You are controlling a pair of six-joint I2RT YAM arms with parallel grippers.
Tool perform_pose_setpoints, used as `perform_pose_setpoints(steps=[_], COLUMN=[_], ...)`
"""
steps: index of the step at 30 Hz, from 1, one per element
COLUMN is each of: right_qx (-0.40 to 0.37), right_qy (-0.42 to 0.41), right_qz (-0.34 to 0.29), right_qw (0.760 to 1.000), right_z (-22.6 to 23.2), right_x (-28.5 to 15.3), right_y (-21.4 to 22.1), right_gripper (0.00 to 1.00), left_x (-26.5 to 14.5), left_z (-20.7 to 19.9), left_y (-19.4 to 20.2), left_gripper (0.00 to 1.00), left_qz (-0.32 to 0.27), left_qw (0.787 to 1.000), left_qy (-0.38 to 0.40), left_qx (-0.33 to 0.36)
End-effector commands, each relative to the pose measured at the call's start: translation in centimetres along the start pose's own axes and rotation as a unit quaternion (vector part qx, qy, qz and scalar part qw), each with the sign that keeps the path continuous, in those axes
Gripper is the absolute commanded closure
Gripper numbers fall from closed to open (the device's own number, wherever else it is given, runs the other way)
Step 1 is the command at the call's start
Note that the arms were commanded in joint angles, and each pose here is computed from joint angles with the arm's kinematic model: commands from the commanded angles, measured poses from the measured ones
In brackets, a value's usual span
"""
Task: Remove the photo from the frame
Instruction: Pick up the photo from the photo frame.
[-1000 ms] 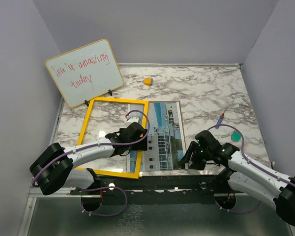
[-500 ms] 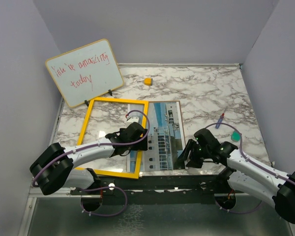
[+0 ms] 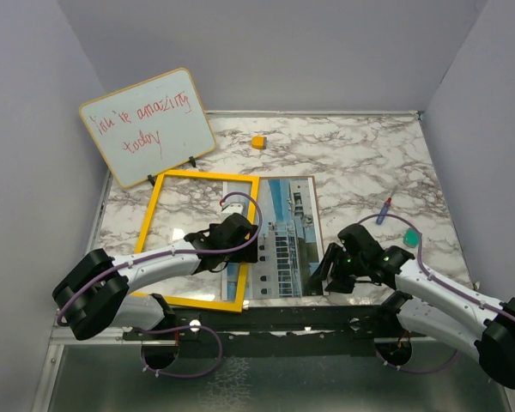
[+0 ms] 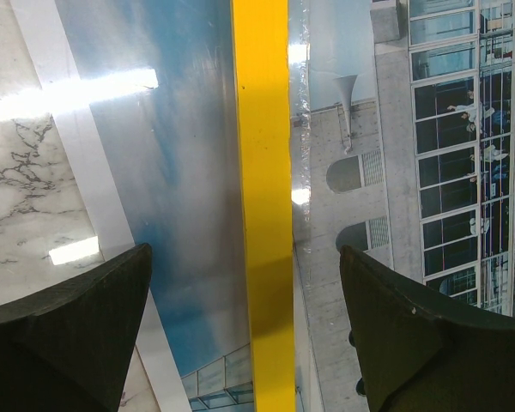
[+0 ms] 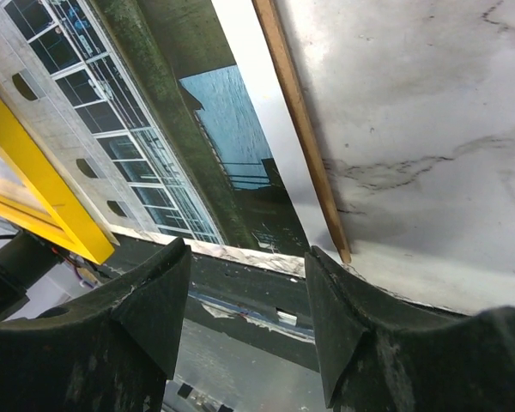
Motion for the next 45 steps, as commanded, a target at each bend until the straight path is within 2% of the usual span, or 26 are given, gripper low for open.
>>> perform_pose_setpoints(steps=[1, 29, 35, 45], right_qx=[-0.013, -0.002, -0.012, -0.016], right_qy=[0.024, 0.007, -0.004, -0.012], right_qz=[-0.022, -0.001, -0.003, -0.005], right_qw=[0.999, 1.000, 1.000, 1.000], right_z=[0.2, -0.8, -0.4, -0.1], right_x=[-1.5, 0.3, 0.0, -0.2], right_y=[-0.3, 0.5, 0.4, 0.2], right_gripper=[0.40, 0.41, 0.49, 0.50], left_x=[0.1, 0.4, 0.6, 0.7], left_z=[0.2, -0.1, -0.1, -0.1], left_y=[0.5, 0.6, 0.7, 0.8], left_gripper=[0.11, 0.11, 0.11, 0.11], left_qz=[0.019, 0.030, 0.034, 0.037], left_qw=[1.000, 1.000, 0.999, 0.999], left_qy=[-0.002, 0.004, 0.005, 0.006], left_qx=[0.008, 0.008, 0.008, 0.010])
Point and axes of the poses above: each gripper's point midway between its finger pads, its own x axis out along the fingers, its own z axis along the line the jaws close on, y = z × x, the point moved 10 cm from there along -x, back along the fingers, and after that the axes turned 13 degrees about -x, right-handed, at the moved point
